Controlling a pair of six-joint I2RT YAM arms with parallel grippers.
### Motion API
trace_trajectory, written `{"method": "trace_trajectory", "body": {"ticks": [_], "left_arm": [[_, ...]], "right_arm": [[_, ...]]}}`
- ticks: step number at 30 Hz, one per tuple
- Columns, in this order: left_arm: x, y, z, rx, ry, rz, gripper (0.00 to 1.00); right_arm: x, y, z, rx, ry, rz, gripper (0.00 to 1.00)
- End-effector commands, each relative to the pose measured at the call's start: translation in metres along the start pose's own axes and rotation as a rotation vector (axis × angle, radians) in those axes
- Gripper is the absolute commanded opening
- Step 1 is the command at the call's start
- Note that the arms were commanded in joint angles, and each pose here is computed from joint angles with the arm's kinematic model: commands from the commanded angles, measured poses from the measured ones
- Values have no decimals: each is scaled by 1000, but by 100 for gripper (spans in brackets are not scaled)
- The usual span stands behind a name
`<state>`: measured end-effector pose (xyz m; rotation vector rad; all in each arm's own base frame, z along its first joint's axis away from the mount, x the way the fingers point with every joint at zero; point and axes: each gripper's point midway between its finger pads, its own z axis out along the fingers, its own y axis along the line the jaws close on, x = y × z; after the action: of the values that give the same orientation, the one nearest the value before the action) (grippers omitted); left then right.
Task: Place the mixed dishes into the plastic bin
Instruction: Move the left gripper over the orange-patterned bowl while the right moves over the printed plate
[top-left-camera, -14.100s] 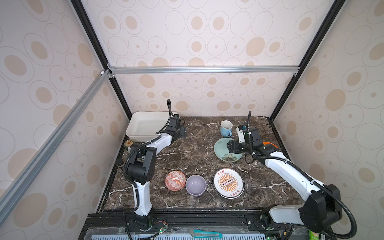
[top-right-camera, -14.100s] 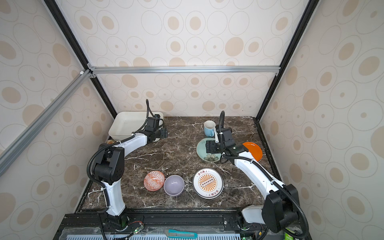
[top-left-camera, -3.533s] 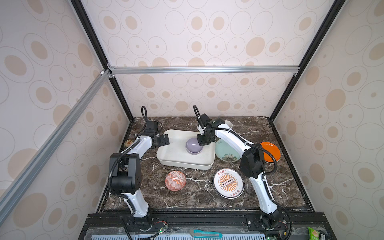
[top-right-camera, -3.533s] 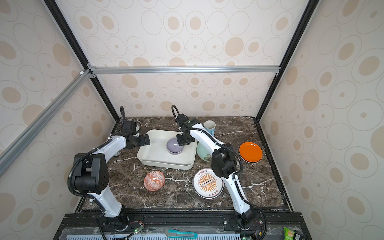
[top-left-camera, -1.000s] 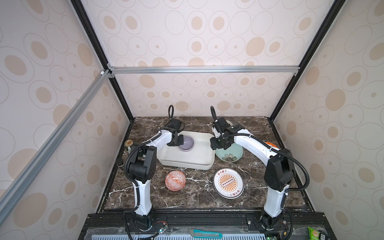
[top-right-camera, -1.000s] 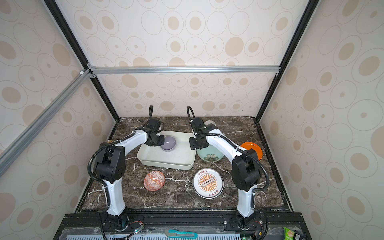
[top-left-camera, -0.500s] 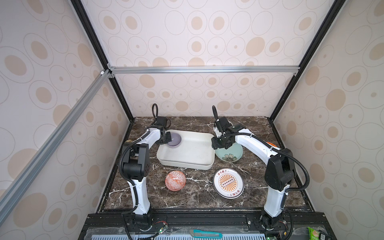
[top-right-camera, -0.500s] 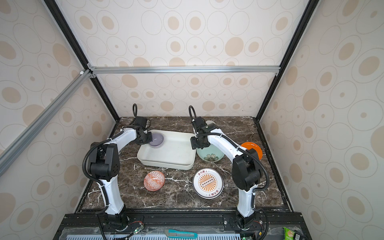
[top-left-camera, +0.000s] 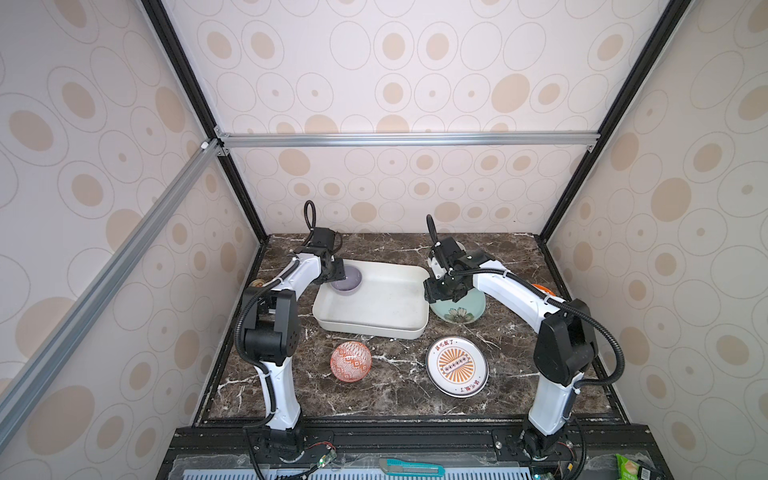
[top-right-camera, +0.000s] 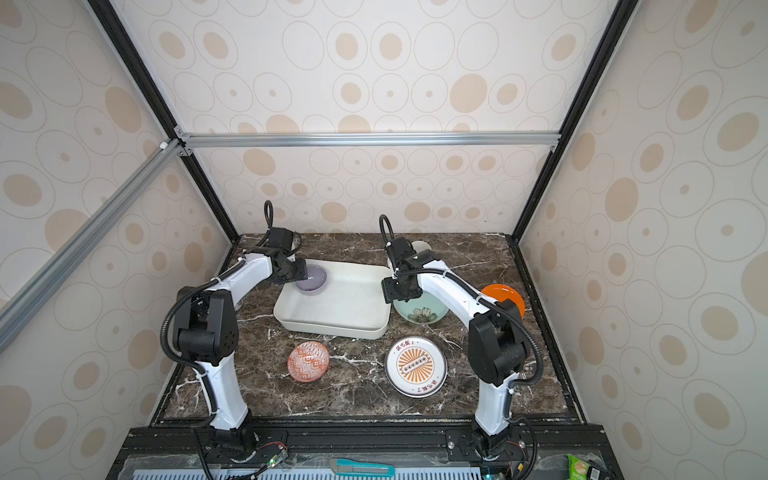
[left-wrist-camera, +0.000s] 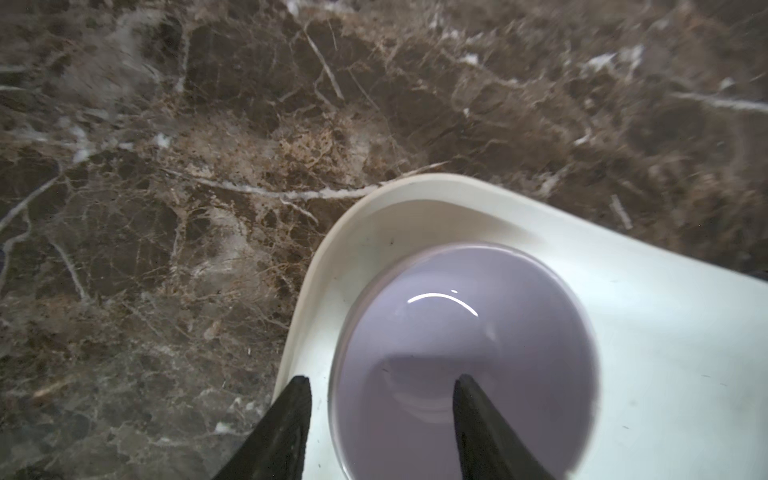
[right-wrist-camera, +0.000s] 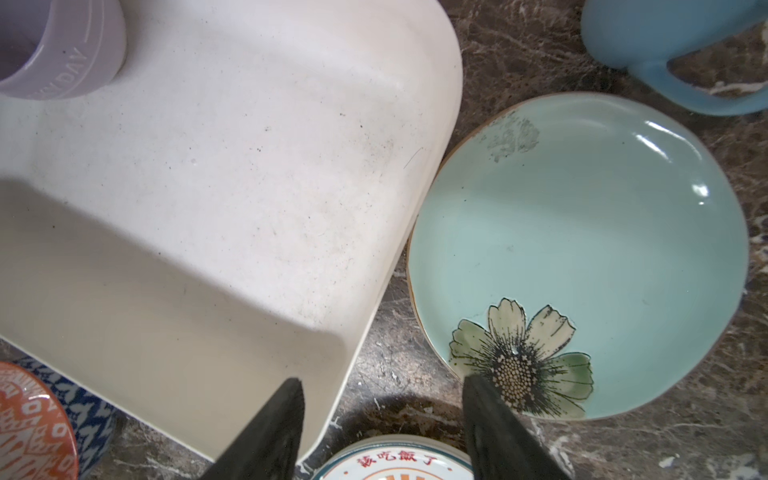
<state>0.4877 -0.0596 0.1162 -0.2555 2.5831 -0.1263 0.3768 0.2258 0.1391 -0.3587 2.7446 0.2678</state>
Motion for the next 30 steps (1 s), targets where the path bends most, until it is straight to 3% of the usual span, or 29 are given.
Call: {"method": "trace_trajectory", "body": {"ticks": [1, 3, 4, 12, 21, 30], "left_arm": [[-24, -14, -62, 68, -127, 0, 60], [-18, -18, -86, 103, -155, -7, 62], [-12, -20, -94, 115, -160, -10, 63], [101, -20, -126, 57, -78, 40, 67], [197, 11, -141, 62, 17, -44, 67], [246, 20, -130, 79, 83, -107, 64]], "right_arm": [[1, 2, -25, -33, -42, -11, 84], [5, 6, -36, -50, -55, -14, 99], [8, 7, -40, -57, -60, -16, 100], [57, 46, -63, -64, -50, -108, 100], [103, 80, -70, -163, -89, -141, 100], [123, 68, -86, -154, -125, -157, 99]]}}
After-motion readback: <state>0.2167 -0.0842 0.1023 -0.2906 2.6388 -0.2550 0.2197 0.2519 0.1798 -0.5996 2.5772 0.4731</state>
